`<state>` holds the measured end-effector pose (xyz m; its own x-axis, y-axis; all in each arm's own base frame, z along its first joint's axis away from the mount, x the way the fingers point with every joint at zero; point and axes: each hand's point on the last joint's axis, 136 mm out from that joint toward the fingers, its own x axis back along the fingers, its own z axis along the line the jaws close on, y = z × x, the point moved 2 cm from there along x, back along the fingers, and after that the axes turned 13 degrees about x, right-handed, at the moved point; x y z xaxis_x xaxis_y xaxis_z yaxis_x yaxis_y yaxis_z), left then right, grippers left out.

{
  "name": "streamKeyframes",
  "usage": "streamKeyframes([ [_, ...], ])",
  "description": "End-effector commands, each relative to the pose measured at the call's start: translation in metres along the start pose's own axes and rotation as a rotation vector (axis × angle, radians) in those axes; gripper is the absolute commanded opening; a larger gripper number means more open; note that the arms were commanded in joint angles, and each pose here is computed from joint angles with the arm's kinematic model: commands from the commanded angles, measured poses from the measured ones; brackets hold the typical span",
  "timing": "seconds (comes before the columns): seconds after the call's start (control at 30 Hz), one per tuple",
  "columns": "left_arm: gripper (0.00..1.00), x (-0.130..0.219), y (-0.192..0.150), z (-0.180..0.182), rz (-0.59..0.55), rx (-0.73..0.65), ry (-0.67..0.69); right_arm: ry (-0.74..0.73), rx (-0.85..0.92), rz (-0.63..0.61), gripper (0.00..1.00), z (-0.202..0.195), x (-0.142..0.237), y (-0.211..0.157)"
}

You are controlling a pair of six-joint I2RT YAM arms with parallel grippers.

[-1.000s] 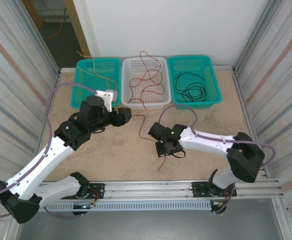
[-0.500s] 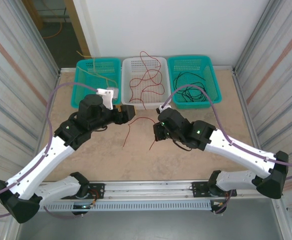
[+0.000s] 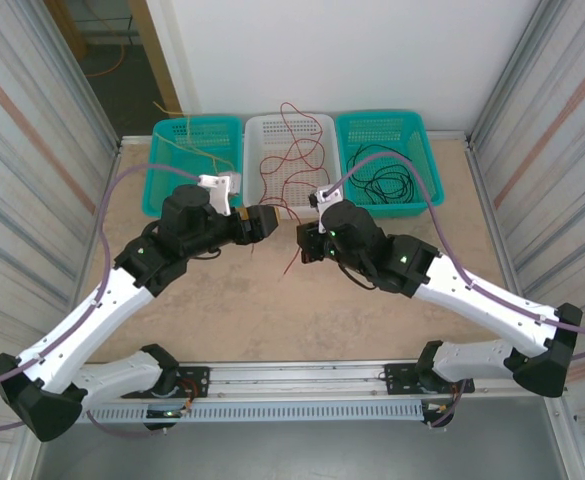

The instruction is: Untangle the cables

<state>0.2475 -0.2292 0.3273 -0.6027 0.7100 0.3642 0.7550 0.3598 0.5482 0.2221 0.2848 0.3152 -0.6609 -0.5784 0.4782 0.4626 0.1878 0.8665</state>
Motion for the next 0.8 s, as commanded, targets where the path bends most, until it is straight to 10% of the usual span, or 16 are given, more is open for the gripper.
streamKeyframes([
  [0.0, 0.83, 0.001, 0.001, -0.004, -0.017, 0.045, -0.037, 0.041, 0.02, -0.07, 0.0, 0.008, 0.012, 0.024],
  [0.47, 0.8, -0.008, 0.012, 0.003, -0.065, 0.173, -0.056, 0.173, 0.073, -0.059, 0.0, 0.044, 0.013, 0.018],
  [0.77, 0.3, -0.001, 0.02, 0.004, -0.078, 0.147, -0.078, 0.224, 0.098, -0.002, 0.0, 0.06, 0.003, 0.006],
])
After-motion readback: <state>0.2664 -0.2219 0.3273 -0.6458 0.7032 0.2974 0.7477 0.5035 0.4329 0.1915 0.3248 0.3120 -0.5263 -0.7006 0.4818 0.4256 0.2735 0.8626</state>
